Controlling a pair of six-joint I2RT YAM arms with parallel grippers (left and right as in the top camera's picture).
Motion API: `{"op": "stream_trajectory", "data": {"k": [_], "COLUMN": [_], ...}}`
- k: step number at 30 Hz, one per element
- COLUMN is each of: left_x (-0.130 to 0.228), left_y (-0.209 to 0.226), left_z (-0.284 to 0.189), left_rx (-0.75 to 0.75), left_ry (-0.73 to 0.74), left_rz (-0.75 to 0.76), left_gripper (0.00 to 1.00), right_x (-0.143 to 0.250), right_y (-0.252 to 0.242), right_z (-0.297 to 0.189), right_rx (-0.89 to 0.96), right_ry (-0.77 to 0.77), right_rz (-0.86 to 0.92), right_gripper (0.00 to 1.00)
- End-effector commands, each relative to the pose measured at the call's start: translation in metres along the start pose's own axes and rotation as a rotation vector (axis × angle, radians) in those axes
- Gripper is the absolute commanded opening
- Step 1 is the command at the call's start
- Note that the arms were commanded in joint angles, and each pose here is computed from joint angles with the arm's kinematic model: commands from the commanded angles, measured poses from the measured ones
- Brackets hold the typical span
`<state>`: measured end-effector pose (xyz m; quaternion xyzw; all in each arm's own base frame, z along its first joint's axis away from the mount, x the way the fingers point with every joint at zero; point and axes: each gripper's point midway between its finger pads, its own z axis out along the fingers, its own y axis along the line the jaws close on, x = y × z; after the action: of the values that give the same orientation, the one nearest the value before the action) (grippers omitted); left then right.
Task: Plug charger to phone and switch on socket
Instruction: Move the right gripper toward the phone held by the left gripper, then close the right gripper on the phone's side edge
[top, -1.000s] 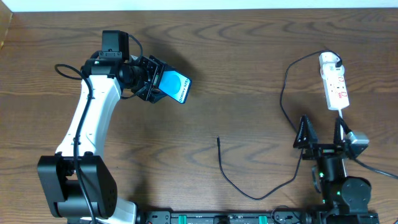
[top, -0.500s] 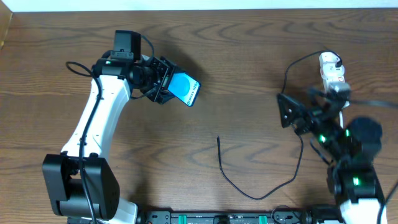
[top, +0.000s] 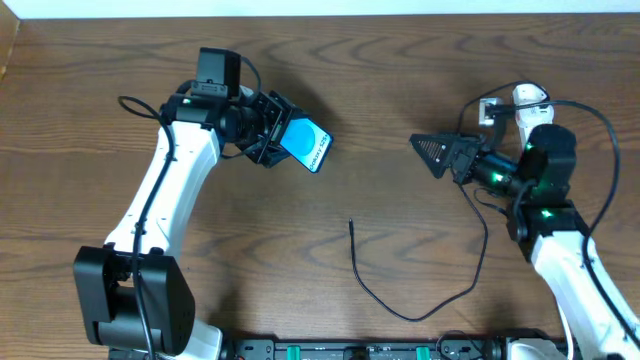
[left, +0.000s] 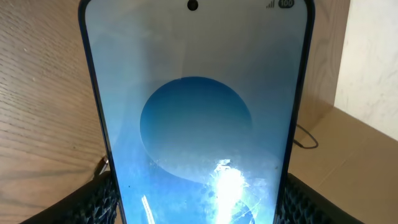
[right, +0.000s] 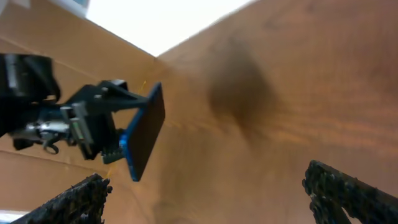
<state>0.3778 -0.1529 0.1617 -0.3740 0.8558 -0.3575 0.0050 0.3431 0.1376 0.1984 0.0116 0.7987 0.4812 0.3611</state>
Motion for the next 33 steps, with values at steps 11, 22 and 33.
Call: {"op": "stream_trajectory", "data": {"k": [11, 22, 33], "left_x": [0.02, 0.044, 0.062], "left_y": [-0.016, -0.036, -0.039], "left_z": [0.011, 0.027, 0.039], "left_rx": [-0.008, 0.028, 0.011], "left_ry": [-0.053, -0.064, -0.083], "left_rz": [0.016, 0.021, -0.033], "left_gripper": [0.07, 0.07, 0.07], "right_x": [0.017, 0.046, 0.056], "right_y": [0.006, 0.025, 0.034], "right_z": [0.02, 0.048, 0.057], "right_rx": [-0.031, 0.007, 0.015], "right_ry": [0.079, 0.114, 0.122], "right_rz": [0.097, 0.021, -0.033], "right_gripper": [0.99, 0.99, 0.98]}}
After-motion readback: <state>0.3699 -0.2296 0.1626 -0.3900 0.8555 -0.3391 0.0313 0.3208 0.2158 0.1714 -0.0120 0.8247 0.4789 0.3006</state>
